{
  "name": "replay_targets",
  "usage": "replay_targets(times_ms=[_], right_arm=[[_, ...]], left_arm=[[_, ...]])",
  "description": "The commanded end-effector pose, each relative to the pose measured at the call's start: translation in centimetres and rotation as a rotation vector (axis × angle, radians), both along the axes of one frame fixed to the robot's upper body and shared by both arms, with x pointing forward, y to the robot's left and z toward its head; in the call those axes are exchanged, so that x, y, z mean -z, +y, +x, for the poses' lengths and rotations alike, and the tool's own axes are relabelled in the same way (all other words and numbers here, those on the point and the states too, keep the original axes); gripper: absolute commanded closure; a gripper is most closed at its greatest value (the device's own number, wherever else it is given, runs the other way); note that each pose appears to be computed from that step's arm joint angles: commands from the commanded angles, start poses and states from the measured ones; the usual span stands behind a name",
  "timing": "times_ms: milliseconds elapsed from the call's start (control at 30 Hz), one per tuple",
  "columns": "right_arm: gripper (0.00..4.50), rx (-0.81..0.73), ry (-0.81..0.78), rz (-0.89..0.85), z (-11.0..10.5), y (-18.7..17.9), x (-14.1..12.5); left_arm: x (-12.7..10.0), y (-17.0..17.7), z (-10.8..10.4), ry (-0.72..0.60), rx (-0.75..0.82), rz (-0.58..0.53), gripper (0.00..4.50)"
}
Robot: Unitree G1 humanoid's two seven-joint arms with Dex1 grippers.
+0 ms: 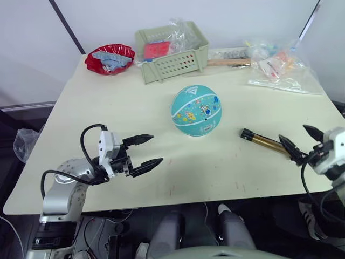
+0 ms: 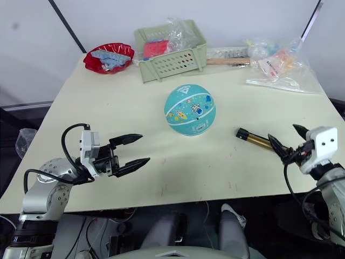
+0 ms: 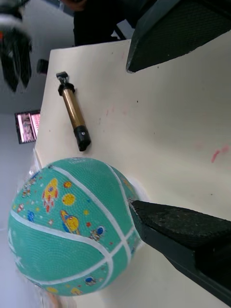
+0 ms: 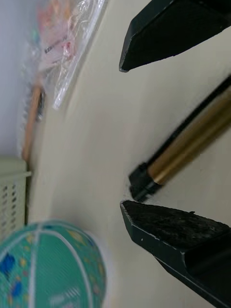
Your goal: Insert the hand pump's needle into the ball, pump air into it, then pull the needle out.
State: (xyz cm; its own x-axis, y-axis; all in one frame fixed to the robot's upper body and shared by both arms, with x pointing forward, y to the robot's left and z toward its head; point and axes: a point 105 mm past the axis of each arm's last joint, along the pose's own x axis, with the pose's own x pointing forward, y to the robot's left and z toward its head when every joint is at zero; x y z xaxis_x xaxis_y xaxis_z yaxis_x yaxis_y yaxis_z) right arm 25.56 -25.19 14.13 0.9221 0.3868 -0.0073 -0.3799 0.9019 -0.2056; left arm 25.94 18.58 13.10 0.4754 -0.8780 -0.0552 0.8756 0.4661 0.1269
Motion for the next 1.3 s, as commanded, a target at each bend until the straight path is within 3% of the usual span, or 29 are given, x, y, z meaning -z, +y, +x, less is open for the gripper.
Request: replay_targets(times_ms=[33,600,967,1300], right_arm=[[0.03,-0.065,0.009,-0.052,-1.2,0.1,0.7],[0.03,-0.194,0.188,-0.011,-5.6,-3.6,7.6],[0.03,-0.190,0.210,0.022,-7.2,-3.0,8.9],[0.03,-0.155,0.217,0.024,-7.2,-2.6,9.4]], left_arm=[[0.3,1.1,-0.4,-0.026,-0.062,0.013,0.00],[7.2,4.7,-4.3,0.182,-0.347,0.060,0.00],[9.3,4.5,-5.1,0.211,-0.401,0.102,0.00],[9.5,4.4,-4.8,0.171,-0.397,0.144,0.00]])
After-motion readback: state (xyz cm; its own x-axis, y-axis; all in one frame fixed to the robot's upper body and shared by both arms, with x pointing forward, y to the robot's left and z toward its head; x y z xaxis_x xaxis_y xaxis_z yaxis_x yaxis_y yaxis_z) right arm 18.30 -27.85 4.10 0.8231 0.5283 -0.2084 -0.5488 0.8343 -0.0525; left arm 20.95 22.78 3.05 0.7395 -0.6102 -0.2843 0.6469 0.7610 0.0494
